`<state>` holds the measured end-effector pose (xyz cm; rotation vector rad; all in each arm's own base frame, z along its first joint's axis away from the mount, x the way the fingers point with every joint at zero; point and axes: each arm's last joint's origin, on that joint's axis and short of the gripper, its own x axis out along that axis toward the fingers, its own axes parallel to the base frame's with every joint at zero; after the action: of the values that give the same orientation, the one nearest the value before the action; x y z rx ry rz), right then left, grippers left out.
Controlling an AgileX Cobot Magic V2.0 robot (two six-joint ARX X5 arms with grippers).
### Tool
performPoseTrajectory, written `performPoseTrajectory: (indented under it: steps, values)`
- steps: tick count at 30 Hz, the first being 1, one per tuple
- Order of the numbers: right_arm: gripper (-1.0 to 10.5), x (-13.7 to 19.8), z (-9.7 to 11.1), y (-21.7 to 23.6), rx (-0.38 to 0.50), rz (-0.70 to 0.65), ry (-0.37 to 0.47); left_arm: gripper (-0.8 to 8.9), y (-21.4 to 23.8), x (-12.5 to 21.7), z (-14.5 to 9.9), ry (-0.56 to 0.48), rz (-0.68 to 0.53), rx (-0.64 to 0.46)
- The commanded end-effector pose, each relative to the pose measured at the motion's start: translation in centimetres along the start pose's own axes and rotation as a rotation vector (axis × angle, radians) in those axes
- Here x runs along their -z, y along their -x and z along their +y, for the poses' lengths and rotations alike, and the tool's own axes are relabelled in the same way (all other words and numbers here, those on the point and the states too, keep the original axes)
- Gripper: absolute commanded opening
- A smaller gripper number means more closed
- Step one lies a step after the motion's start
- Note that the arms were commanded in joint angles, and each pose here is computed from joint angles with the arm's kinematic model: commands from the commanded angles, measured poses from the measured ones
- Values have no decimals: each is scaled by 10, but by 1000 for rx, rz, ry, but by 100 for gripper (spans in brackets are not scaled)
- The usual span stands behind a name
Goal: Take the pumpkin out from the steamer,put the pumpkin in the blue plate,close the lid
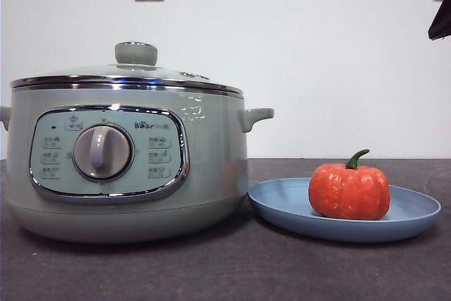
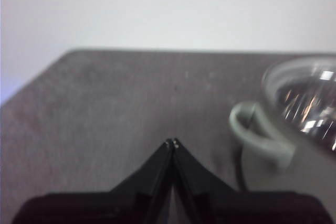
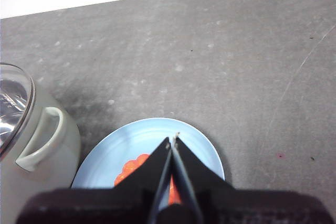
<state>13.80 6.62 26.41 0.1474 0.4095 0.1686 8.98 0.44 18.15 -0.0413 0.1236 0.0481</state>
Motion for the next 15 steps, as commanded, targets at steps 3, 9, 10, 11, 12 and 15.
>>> performPoseTrajectory:
  steps: [3,9,10,11,12,15]
  values:
    - [1,1,0,0,2,-4,-12,-4,-8,27,3,46,49,-19]
    - [1,1,0,0,4,1,-11,-3,-10,33,3,48,66,-22]
    - [1,1,0,0,4,1,-11,-3,-10,33,3,48,67,-23]
    - [1,1,0,0,4,1,-11,-3,-10,33,3,48,68,-23]
    - [1,1,0,0,4,1,-11,-4,-10,33,3,48,68,-23]
    - [1,1,0,0,4,1,-11,-4,-10,33,3,48,68,-23]
